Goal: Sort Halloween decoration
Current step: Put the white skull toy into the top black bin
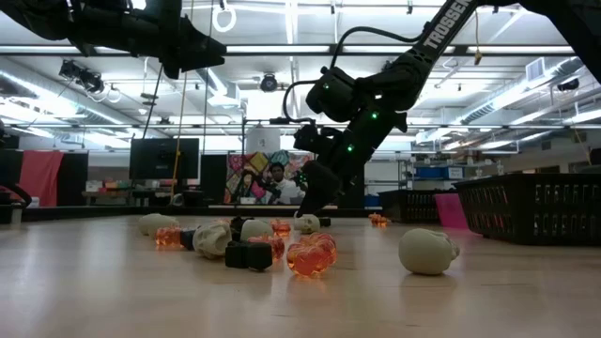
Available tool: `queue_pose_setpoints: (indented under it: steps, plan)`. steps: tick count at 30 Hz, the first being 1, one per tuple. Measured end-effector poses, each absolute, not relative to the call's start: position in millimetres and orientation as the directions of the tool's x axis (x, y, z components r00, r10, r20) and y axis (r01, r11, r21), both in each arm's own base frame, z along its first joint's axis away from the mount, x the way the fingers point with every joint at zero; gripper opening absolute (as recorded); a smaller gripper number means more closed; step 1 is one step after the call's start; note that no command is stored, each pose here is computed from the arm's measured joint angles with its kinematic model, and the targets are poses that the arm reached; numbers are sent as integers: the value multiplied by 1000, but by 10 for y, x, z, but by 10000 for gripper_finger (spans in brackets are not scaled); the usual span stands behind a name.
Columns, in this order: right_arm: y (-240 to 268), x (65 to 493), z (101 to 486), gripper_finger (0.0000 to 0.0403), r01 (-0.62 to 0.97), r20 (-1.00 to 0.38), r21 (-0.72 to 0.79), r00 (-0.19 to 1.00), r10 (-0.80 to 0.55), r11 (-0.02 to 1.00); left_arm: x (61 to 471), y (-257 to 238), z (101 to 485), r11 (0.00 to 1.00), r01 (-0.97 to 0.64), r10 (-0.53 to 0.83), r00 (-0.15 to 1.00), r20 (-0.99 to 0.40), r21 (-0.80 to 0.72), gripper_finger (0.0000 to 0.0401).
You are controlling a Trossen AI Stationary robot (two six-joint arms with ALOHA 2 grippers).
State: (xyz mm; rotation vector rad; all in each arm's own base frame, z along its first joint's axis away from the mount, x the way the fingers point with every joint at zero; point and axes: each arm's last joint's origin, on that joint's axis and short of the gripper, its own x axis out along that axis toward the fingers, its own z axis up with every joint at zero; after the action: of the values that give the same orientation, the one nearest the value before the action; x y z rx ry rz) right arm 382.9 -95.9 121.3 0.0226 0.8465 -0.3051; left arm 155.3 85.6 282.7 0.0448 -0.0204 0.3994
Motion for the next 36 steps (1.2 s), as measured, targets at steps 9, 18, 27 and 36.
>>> queue_pose_setpoints:
  steps: [9,18,27,36]
  plan:
    - [-952,3801,1238,102,271,-757,-103,603,-252,957,1553,856,2822,920,-389,388,921,24,39,192]
    - [-925,3689,1573,102,278,-750,-114,606,-266,954,1553,855,2818,921,-389,388,921,20,38,192]
    - [-923,3313,2101,102,415,-758,-244,482,-439,876,1554,855,2814,921,-388,388,921,16,35,192]
    - [-1160,2876,2200,102,632,-850,-237,233,-473,738,1554,855,2807,921,-388,388,922,9,18,192]
